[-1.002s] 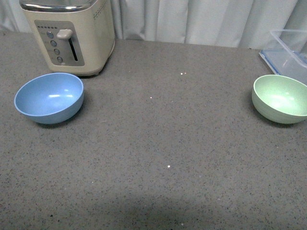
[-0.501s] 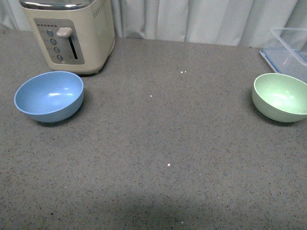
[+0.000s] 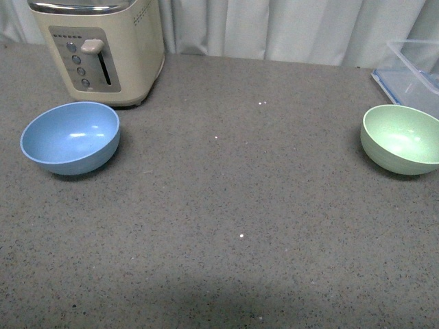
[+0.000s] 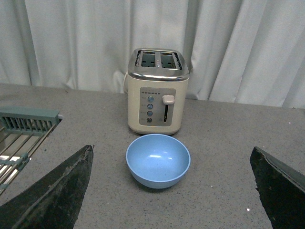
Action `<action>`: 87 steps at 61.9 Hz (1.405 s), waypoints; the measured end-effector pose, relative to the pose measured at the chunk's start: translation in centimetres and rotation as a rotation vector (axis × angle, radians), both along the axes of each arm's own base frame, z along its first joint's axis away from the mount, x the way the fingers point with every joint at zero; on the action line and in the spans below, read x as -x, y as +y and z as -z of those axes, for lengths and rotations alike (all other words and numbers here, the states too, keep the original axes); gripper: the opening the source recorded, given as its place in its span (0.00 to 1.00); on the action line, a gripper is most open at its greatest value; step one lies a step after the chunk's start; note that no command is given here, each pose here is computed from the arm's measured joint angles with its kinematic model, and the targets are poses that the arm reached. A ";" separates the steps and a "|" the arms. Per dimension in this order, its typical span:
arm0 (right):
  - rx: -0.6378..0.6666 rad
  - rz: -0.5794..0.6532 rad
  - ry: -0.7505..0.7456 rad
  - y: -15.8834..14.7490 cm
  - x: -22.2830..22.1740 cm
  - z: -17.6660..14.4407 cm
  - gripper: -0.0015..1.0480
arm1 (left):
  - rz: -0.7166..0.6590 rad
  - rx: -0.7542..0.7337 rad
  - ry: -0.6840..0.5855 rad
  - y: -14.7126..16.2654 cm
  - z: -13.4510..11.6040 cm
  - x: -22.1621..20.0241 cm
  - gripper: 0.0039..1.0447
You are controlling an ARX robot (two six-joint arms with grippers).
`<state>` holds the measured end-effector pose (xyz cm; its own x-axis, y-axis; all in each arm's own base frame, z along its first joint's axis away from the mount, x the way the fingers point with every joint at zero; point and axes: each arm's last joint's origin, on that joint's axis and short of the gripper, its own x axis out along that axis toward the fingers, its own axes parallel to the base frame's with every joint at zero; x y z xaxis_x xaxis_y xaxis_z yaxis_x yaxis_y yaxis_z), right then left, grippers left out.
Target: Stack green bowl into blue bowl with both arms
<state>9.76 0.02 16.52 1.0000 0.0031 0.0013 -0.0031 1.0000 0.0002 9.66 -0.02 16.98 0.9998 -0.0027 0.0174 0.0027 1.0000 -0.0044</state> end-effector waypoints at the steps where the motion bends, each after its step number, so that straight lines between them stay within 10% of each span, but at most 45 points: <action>1: 0.000 0.000 0.000 0.0 0.0 0.0 0.91 | 0.000 0.000 0.000 0.0 0.0 0.0 0.94; 76: 0.000 0.000 0.000 0.0 0.0 0.0 0.91 | -0.006 0.002 0.002 0.0 0.0 0.0 0.94; 87: 0.000 0.000 0.000 0.0 0.0 0.0 0.91 | -0.246 0.078 0.253 0.3 1.3 -1.2 0.94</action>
<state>9.76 0.02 16.52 1.0000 0.0031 0.0013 -0.0031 1.0000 0.0006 10.86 0.25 15.66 0.9432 0.2299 -0.2399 -0.2486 0.9673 -0.0504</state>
